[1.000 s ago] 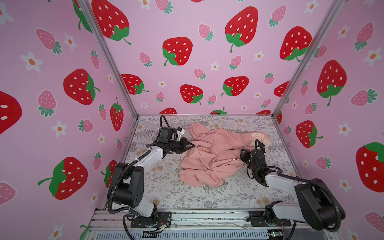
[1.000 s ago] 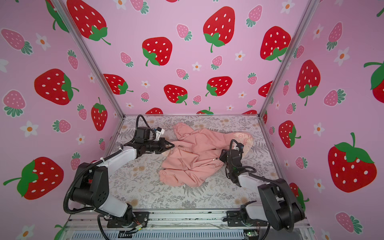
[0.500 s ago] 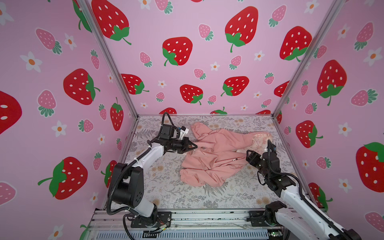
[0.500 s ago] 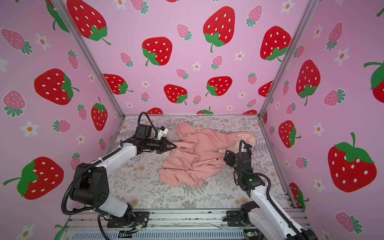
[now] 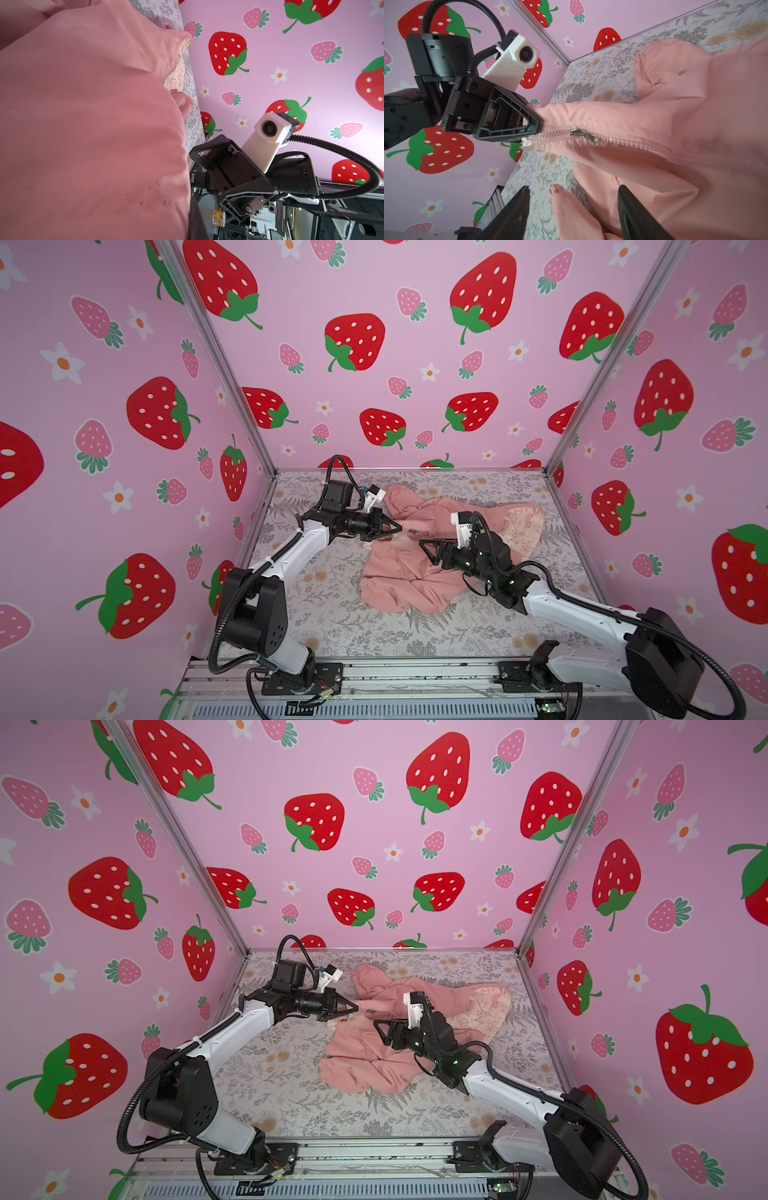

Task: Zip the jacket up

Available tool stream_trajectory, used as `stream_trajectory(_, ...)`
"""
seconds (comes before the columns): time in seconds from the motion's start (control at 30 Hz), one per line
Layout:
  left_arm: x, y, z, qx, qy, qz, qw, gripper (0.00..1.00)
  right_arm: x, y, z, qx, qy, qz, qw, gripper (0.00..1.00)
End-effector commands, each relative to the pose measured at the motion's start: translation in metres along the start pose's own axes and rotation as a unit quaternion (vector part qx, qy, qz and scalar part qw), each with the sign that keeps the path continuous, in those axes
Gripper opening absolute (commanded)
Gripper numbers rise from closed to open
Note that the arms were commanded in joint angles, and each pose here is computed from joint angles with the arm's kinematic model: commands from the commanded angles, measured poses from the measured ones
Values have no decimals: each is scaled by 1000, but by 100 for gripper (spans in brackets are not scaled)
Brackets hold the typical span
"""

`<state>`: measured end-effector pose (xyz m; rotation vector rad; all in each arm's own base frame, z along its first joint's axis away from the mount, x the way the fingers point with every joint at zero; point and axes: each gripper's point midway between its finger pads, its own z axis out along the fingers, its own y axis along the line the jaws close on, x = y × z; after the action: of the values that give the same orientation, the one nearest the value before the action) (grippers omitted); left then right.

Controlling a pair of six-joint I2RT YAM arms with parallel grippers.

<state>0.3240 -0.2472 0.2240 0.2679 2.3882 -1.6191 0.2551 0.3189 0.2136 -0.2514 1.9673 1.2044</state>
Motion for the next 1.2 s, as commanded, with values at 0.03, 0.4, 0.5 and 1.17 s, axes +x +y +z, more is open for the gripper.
stream_trajectory(0.03, 1, -27, -6, 37, 12, 30, 999, 0, -21, 22, 16, -53, -30, 3, 998, 67)
stream_trajectory(0.4, 6, -31, -6, 50, 18, 31, 998, 0, -22, 12, 36, -109, -29, 57, 992, 65)
stream_trajectory(0.5, 7, -31, -5, 51, 19, 31, 998, 0, -20, 14, 40, -128, -26, 67, 989, 62)
stream_trajectory(1.17, 3, -26, -3, 49, 15, 27, 998, 0, -17, 9, 36, -120, -23, 79, 989, 42)
